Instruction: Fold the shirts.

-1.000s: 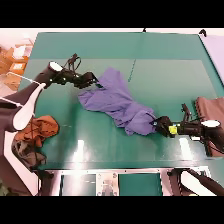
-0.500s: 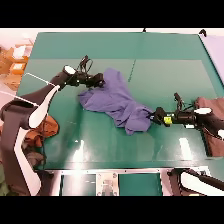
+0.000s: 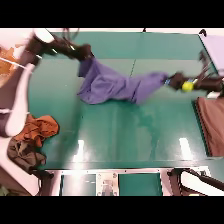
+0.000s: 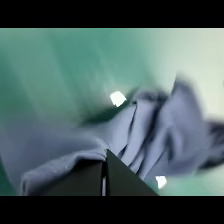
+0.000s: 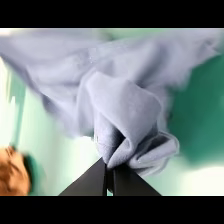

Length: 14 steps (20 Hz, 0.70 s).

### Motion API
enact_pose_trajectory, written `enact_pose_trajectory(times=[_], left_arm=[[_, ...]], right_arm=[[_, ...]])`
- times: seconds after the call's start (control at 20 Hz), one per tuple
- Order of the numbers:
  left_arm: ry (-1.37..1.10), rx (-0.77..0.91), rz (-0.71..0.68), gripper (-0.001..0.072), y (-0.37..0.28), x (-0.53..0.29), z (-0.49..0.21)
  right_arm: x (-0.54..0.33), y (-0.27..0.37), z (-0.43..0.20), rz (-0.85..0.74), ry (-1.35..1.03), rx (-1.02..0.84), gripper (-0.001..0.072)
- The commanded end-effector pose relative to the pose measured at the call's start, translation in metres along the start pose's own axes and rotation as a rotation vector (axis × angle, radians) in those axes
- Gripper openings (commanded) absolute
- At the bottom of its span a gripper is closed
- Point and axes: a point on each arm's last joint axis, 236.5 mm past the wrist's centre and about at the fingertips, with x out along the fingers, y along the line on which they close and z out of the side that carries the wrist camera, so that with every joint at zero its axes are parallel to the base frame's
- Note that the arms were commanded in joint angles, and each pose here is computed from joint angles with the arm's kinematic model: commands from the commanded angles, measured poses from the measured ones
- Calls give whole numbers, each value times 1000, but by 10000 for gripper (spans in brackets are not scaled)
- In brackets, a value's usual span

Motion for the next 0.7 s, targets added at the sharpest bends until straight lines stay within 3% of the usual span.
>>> enact_pose_trajectory(times=[0.0,0.2,0.35,0.5,0.65], left_arm=[[-186,167,131,20,-54,-134,48],[-543,353,186,21,-155,-299,74],[-637,427,286,21,-181,-372,54],[-467,394,305,21,-167,-356,18],[-271,314,315,21,-125,-303,-15]], right_arm=[[-90,108,85,22,-236,-295,15],[-198,220,117,-25,-526,-605,15],[-244,261,109,-98,-656,-782,15],[-247,266,93,-115,-642,-800,15],[-222,231,83,-120,-546,-755,15]])
